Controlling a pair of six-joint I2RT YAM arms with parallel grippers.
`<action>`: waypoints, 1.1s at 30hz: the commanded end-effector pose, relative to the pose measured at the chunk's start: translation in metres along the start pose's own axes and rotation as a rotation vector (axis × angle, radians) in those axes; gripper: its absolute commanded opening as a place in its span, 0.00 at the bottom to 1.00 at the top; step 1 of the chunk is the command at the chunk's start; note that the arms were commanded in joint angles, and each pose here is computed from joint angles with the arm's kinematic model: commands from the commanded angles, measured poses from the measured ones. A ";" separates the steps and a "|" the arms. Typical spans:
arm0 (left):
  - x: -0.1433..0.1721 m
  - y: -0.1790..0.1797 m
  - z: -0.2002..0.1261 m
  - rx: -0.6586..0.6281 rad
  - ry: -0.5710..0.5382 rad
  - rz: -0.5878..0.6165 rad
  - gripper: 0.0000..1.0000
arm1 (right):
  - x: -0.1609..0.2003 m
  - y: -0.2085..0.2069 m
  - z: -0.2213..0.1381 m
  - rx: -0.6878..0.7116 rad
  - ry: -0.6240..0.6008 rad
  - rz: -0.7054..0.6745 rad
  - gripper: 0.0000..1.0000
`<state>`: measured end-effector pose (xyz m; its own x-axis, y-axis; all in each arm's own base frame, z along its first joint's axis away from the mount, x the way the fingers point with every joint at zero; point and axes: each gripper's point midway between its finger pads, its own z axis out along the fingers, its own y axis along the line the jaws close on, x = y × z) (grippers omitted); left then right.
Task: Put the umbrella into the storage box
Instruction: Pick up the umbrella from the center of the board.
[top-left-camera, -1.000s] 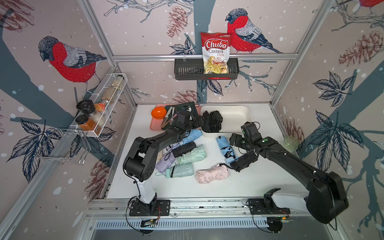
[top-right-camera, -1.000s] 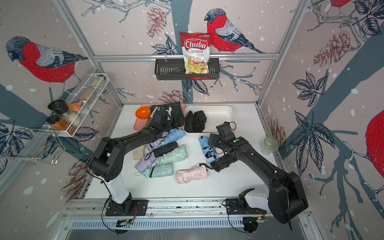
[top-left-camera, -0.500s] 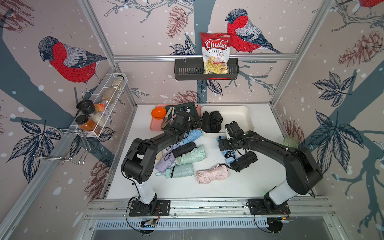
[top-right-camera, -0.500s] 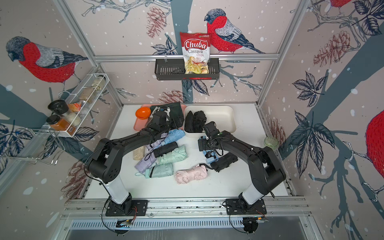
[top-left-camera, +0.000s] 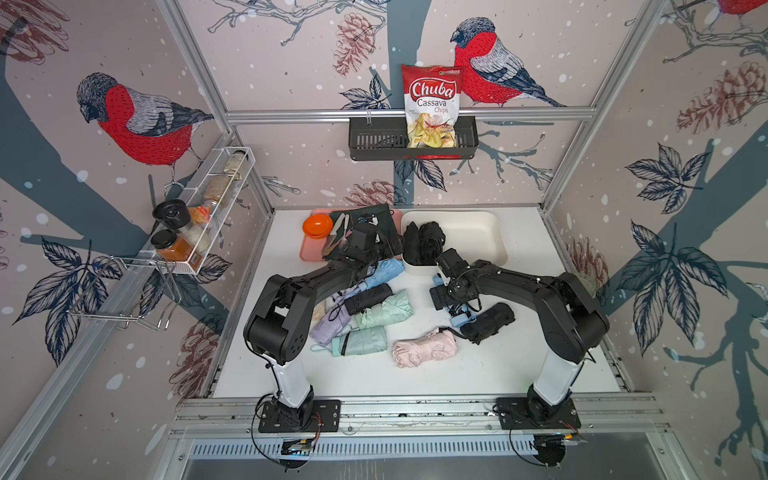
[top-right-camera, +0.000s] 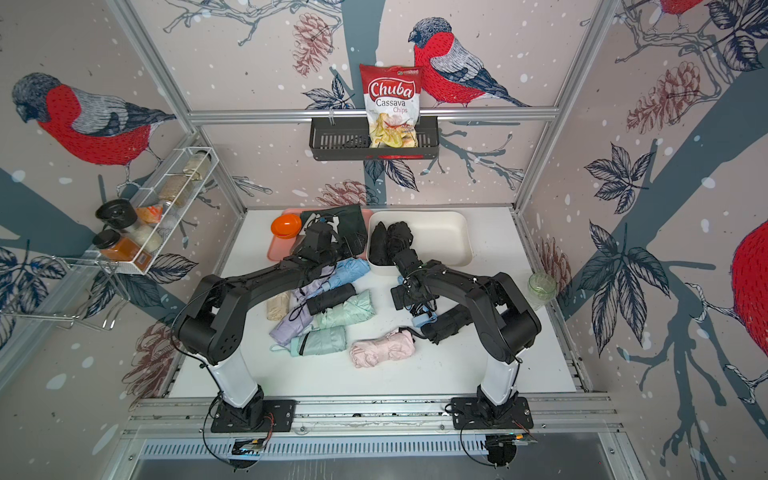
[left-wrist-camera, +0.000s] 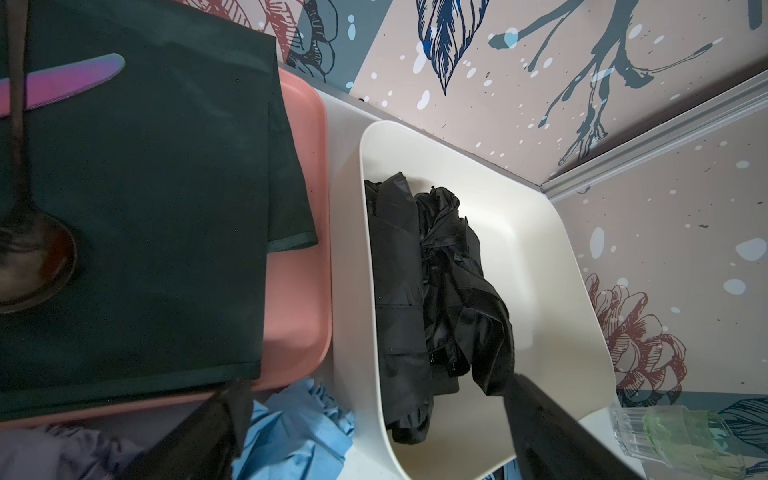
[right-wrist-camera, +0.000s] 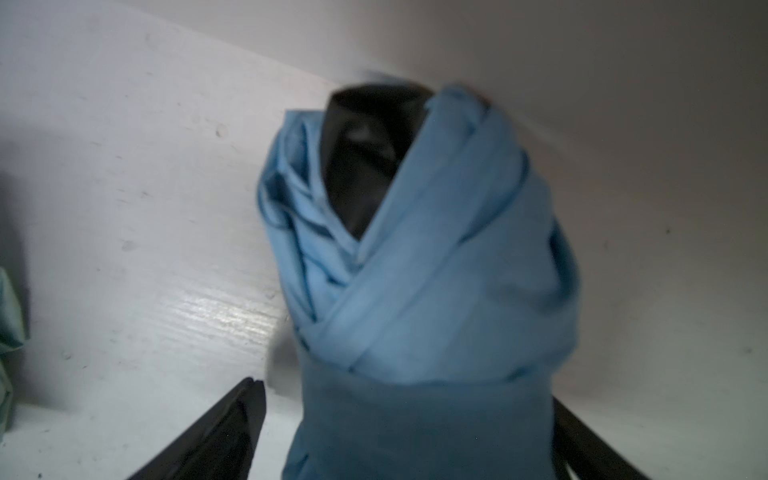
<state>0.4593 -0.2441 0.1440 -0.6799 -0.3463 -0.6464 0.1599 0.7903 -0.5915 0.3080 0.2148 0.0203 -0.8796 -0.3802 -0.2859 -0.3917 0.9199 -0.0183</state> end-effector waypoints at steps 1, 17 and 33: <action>-0.007 -0.006 0.001 0.036 -0.025 -0.008 0.98 | 0.002 -0.003 0.001 0.028 0.011 -0.025 0.94; -0.011 -0.005 0.000 0.028 -0.035 -0.009 0.98 | -0.027 0.029 -0.030 -0.013 -0.087 -0.099 0.41; -0.021 -0.011 -0.009 0.039 -0.072 -0.008 0.98 | -0.077 0.056 -0.138 -0.123 -0.351 -0.093 0.34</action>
<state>0.4623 -0.2411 0.1567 -0.6578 -0.3702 -0.6559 0.1657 0.7784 -0.6055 0.3071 0.2800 0.1493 -0.7169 -0.4424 -0.5388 -0.5380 0.8426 0.0241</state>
